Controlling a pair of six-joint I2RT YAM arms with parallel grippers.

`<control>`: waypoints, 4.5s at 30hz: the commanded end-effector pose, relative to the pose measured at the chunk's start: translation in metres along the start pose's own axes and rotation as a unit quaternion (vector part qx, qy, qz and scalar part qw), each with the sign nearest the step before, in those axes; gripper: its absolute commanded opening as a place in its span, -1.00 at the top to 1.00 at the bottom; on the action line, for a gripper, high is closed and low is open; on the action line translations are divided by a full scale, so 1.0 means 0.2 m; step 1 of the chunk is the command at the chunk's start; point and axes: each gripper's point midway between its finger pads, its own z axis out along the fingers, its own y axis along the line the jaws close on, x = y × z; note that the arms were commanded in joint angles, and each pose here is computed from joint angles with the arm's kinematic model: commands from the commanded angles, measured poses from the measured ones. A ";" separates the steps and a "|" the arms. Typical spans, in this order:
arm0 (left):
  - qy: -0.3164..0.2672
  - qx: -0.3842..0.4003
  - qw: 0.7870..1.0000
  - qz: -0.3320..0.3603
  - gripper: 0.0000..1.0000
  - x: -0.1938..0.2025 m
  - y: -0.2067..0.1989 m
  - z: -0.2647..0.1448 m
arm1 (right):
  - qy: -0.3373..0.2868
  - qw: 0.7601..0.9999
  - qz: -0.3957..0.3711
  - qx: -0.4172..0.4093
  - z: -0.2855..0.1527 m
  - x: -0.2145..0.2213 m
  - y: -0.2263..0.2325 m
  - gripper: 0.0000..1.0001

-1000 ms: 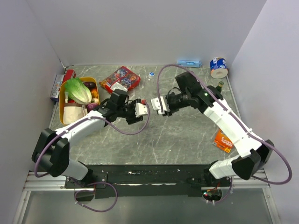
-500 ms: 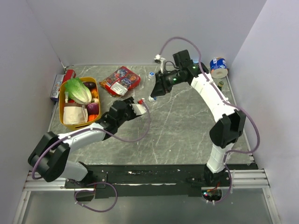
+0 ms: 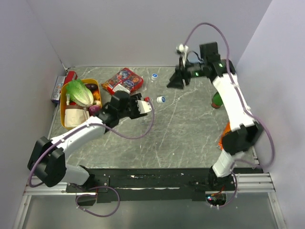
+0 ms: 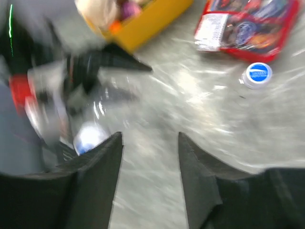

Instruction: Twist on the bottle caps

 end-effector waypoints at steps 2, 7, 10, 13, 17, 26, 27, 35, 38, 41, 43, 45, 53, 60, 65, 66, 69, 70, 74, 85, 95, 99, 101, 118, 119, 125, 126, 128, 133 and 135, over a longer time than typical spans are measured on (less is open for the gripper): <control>-0.040 0.254 0.966 -0.032 0.98 -0.10 -0.25 -0.16 | 0.016 0.932 -0.361 0.014 -0.11 0.15 0.27 -0.25; -0.038 0.302 0.952 -0.032 0.98 -0.14 -0.25 -0.20 | 0.014 0.899 -0.438 0.006 -0.07 0.21 0.41 -0.26; -0.039 0.301 0.953 -0.017 0.98 -0.14 -0.24 -0.19 | 0.011 0.895 -0.445 0.003 -0.04 0.18 0.44 -0.25; -0.035 0.306 0.951 -0.008 0.97 -0.13 -0.24 -0.20 | 0.007 0.892 -0.452 0.008 -0.02 0.15 0.43 -0.23; -0.038 0.309 0.950 -0.009 0.98 -0.14 -0.24 -0.20 | 0.009 0.882 -0.471 -0.007 -0.01 0.14 0.45 -0.22; -0.041 0.295 0.955 -0.014 0.98 -0.14 -0.23 -0.18 | 0.035 0.865 -0.494 -0.083 0.02 0.27 0.59 -0.20; -0.041 0.293 0.955 -0.014 0.98 -0.14 -0.22 -0.18 | 0.032 0.864 -0.495 -0.086 0.02 0.27 0.61 -0.20; -0.049 0.282 0.958 -0.020 0.98 -0.16 -0.20 -0.16 | 0.041 0.871 -0.483 -0.084 0.06 0.28 0.59 0.23; -0.051 0.247 0.967 -0.025 0.98 -0.18 -0.14 -0.13 | 0.038 0.896 -0.437 -0.065 0.09 0.23 0.56 0.54; -0.031 0.142 0.987 -0.064 0.98 -0.18 0.00 -0.10 | 0.039 0.947 -0.319 -0.001 0.13 0.16 0.45 0.82; -0.067 0.024 0.994 -0.082 0.98 -0.26 0.15 -0.06 | 0.044 0.983 -0.175 0.017 0.18 0.12 0.39 0.95; -0.105 -0.138 0.982 -0.074 0.87 -0.35 0.35 -0.16 | 0.071 0.997 -0.039 0.010 0.26 0.19 0.29 0.99; -0.039 -0.054 0.997 -0.028 0.98 -0.35 0.17 -0.14 | 0.026 0.968 0.246 -0.052 0.28 0.11 0.26 0.50; -0.023 0.049 0.998 -0.043 0.98 -0.29 0.05 -0.21 | -0.022 0.998 -0.033 0.039 -0.08 -0.11 0.16 -0.38; -0.053 0.138 0.989 -0.009 0.98 -0.28 -0.06 -0.24 | -0.026 0.953 -0.300 0.036 -0.22 -0.02 0.36 -0.45; -0.053 0.147 0.988 0.000 0.98 -0.28 -0.06 -0.25 | -0.010 0.948 -0.316 0.027 -0.19 0.09 0.37 -0.44; -0.057 0.180 0.982 0.012 0.98 -0.30 -0.08 -0.24 | -0.006 0.904 -0.426 0.031 -0.16 0.17 0.45 -0.46; -0.047 0.194 0.980 0.008 0.98 -0.28 -0.11 -0.23 | -0.006 0.889 -0.457 0.035 -0.16 0.16 0.45 -0.46; -0.054 0.212 0.975 0.020 0.98 -0.30 -0.13 -0.24 | -0.001 0.872 -0.489 0.027 -0.11 0.19 0.50 -0.45; -0.068 0.205 0.976 0.036 0.98 -0.33 -0.14 -0.26 | 0.000 0.861 -0.508 0.004 -0.03 0.17 0.56 -0.20; -0.057 0.192 0.979 0.026 0.98 -0.31 -0.15 -0.24 | -0.005 0.861 -0.508 0.005 -0.09 0.16 0.61 0.04; -0.053 0.181 0.982 0.018 0.98 -0.30 -0.13 -0.22 | -0.001 0.868 -0.497 0.003 -0.10 0.16 0.62 0.41; -0.044 0.152 0.987 0.014 0.98 -0.30 -0.09 -0.20 | 0.003 0.885 -0.465 0.004 -0.10 0.16 0.62 0.68; 0.020 -0.210 0.977 -0.002 0.98 -0.22 0.43 -0.17 | -0.069 0.973 0.216 -0.035 0.04 -0.13 0.25 0.22; 0.019 -0.178 0.984 -0.007 0.98 -0.21 0.37 -0.15 | -0.087 0.983 0.162 -0.020 -0.03 -0.16 0.19 -0.04; 0.029 0.039 0.999 -0.023 0.98 -0.15 -0.06 -0.16 | -0.077 0.972 -0.222 0.005 -0.27 -0.13 0.34 -0.26; 0.024 0.052 0.998 -0.029 0.98 -0.15 -0.08 -0.16 | -0.082 0.960 -0.269 0.005 -0.32 -0.13 0.43 -0.28; 0.020 0.072 0.996 -0.038 0.98 -0.15 -0.10 -0.17 | -0.051 0.942 -0.332 -0.001 -0.29 0.02 0.46 -0.29; 0.006 0.085 0.996 -0.023 0.98 -0.16 -0.08 -0.16 | -0.014 0.891 -0.454 0.008 -0.20 0.19 0.56 -0.32; 0.001 0.093 0.995 -0.020 0.98 -0.16 -0.08 -0.16 | -0.011 0.870 -0.493 0.011 -0.17 0.19 0.56 -0.32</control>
